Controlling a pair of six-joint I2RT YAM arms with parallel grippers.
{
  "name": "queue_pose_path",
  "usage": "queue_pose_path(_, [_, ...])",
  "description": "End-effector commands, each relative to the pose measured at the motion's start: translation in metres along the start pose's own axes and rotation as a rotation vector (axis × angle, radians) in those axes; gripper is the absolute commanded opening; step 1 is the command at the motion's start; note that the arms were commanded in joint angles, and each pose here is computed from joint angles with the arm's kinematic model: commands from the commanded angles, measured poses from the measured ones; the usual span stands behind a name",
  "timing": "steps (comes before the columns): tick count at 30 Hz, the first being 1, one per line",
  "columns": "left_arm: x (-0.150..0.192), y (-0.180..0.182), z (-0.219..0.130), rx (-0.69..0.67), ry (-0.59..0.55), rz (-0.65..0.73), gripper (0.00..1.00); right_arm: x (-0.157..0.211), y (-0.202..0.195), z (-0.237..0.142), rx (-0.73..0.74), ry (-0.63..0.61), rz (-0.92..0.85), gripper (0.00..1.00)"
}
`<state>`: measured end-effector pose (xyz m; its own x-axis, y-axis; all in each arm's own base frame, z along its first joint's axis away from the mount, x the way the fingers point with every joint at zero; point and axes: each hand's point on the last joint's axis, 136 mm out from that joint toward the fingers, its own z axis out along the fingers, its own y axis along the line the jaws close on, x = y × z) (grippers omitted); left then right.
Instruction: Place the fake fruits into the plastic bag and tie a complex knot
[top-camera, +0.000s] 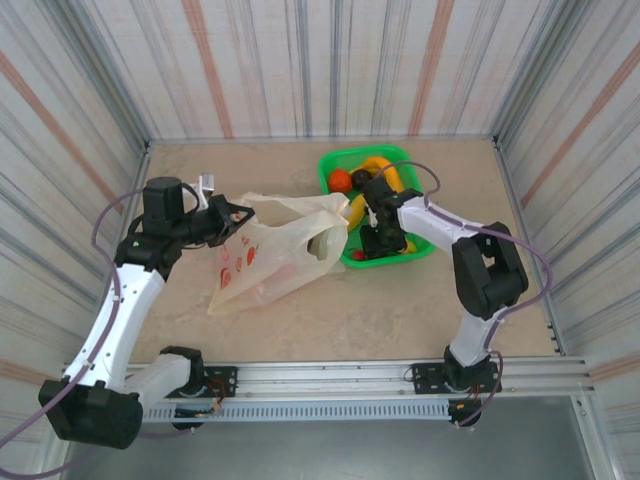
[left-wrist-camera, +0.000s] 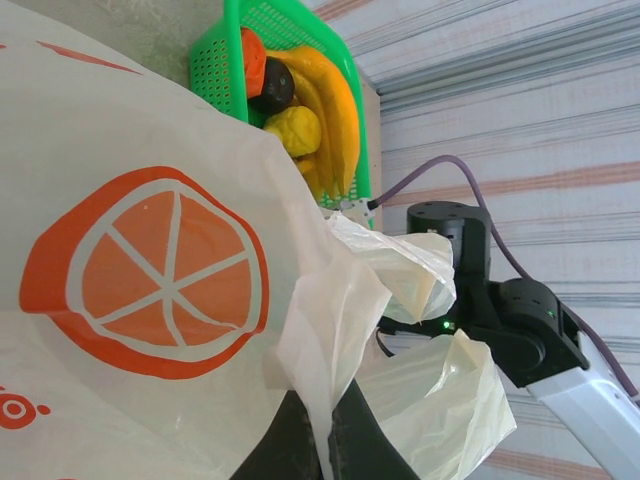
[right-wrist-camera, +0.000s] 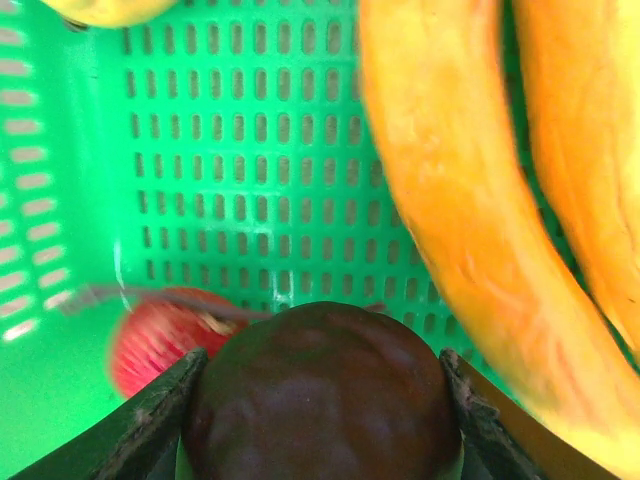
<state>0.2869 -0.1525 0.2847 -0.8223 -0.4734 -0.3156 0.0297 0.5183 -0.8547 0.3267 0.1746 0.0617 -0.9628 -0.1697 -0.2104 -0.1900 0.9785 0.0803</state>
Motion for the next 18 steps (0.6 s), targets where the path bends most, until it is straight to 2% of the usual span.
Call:
queue_pose_path(1, [-0.002,-0.006,-0.006,0.011,-0.013,0.030,0.00,0.001,-0.005,-0.023,0.016,-0.035,0.000,0.47])
queue_pose_path(11, [-0.002,-0.005,-0.006,0.012,-0.013,0.029,0.00,-0.007,-0.008,-0.079,-0.045,-0.172,0.032,0.47])
queue_pose_path(18, [-0.002,-0.004,-0.005,0.011,-0.014,0.028,0.00,-0.010,0.006,-0.124,-0.186,-0.283,0.040,0.46])
